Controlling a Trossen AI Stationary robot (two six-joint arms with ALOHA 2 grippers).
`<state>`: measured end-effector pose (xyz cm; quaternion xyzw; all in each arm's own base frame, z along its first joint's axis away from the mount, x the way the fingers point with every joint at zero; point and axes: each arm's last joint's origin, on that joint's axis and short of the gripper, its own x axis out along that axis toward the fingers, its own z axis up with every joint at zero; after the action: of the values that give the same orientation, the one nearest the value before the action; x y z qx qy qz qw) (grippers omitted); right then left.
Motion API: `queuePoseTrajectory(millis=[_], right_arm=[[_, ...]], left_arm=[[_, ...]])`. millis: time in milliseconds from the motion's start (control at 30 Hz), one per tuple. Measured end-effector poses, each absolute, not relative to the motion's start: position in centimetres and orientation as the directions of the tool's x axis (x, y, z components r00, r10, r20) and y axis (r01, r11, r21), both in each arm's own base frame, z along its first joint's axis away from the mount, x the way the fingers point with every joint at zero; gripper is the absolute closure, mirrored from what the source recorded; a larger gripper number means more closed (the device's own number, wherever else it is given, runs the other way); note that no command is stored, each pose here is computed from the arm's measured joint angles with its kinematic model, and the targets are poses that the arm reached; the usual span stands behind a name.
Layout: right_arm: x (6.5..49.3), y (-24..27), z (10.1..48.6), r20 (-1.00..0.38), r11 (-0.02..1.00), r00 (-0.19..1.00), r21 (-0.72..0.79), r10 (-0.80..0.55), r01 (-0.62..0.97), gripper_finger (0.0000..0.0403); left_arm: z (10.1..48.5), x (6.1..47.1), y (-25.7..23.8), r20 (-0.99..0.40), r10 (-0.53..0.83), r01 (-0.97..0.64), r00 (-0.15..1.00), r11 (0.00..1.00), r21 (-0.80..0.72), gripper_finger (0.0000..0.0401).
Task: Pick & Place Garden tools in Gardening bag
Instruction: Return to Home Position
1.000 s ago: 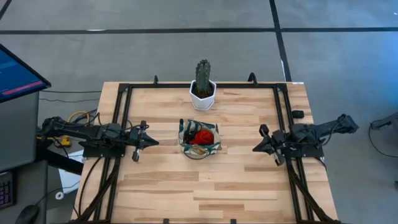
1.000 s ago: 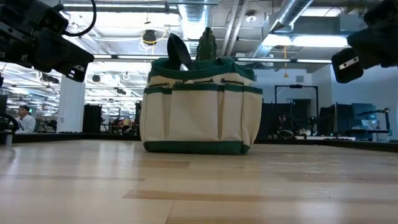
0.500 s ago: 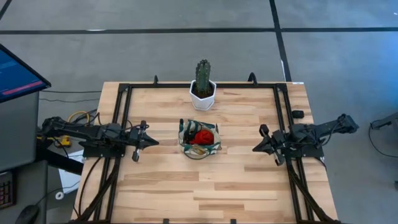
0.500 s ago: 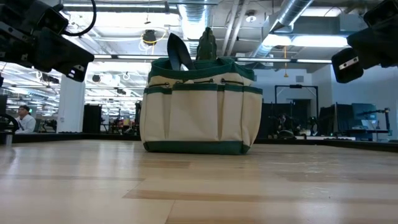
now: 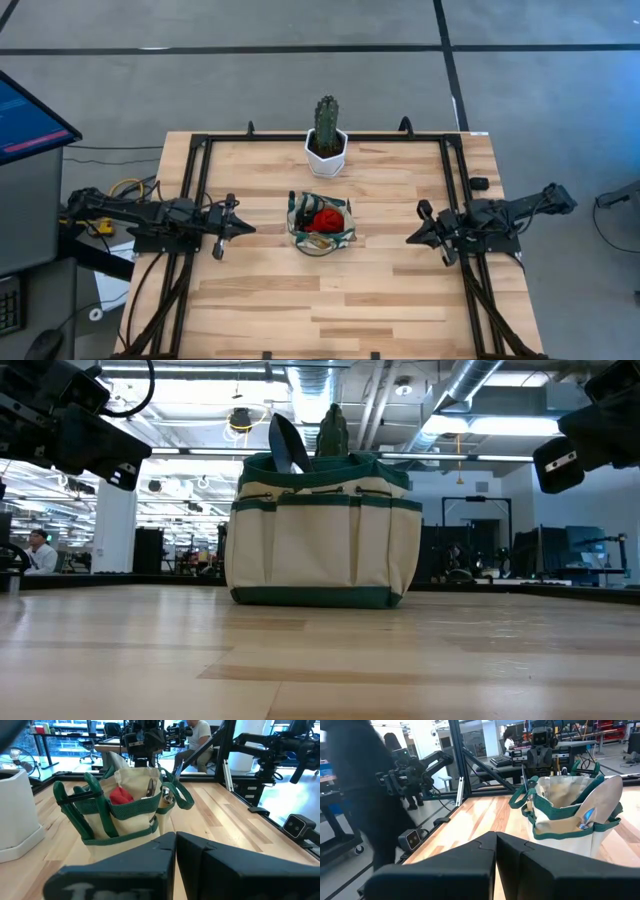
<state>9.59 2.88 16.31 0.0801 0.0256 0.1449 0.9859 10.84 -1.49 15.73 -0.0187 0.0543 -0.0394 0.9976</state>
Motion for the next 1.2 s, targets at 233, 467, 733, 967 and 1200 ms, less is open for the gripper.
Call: queuePoseTrajectory(millis=[233,467,733,967,1200], right_arm=[[9.60,2.89,16.30,-0.028,0.945,0.957,0.165,0.290,-0.282,0.0403],[9.60,2.89,16.29,-0.028,0.945,0.957,0.165,0.290,-0.281,0.0403],[9.60,2.89,16.28,-0.028,0.945,0.957,0.165,0.290,-0.281,0.0403],[9.60,2.89,16.28,-0.028,0.945,0.957,0.165,0.290,-0.281,0.0403],[9.60,2.89,16.27,-0.029,0.945,0.957,0.166,0.290,-0.281,0.0403]], left_arm=[[15.78,10.84,-1.49,-0.102,-0.081,0.077,0.992,0.996,-0.042,0.0399],[15.81,10.84,-1.49,-0.099,-0.081,0.077,0.992,0.996,-0.042,0.0399],[15.86,10.85,-1.49,-0.094,-0.081,0.078,0.992,0.996,-0.043,0.0399],[15.93,10.85,-1.49,-0.086,-0.081,0.078,0.993,0.996,-0.043,0.0399],[15.99,10.86,-1.49,-0.081,-0.081,0.078,0.993,0.996,-0.044,0.0399]])
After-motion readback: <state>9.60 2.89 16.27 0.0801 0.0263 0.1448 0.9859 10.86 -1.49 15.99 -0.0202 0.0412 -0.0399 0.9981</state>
